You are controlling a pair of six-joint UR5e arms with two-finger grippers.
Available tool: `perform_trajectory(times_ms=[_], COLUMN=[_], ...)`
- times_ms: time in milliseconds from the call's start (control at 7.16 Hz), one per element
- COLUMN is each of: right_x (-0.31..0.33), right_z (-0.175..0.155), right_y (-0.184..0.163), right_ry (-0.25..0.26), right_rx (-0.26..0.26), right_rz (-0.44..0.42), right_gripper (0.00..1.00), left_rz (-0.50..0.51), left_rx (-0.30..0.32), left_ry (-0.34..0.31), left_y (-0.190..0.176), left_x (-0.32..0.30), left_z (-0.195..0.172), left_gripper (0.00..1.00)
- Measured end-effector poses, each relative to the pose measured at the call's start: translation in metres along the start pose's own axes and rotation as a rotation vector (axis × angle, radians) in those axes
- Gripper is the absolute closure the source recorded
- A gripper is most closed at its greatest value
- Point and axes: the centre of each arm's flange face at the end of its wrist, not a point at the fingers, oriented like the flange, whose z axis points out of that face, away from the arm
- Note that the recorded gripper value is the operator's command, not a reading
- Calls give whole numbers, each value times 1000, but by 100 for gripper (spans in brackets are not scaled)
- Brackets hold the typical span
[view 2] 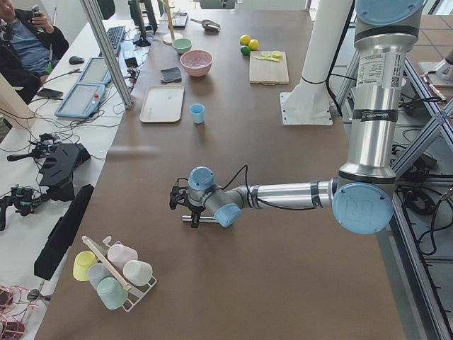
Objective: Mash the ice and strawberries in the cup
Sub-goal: 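Grasp the silver metal pestle upright with the left gripper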
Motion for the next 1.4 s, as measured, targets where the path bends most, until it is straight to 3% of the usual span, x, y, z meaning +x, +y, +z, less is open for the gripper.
perform_trajectory(times_ms=[279,838,1117,1397], right_x=[1,2,3,4], right_z=[0,-6,-9,-13], right_y=[0,-2,-1,0], right_ry=[1,3,8,12], right_rx=[0,12,16,23], right_rz=[2,2,5,9], right_gripper=[1,1,1,1], left_rz=[2,49,87,132], left_rx=[-7,0,126,364], left_ry=[-4,25,83,82], left_y=[3,2,-49,-104], left_x=[-4,17,60,111], left_z=[6,1,-47,-116], left_gripper=[77,79,79,79])
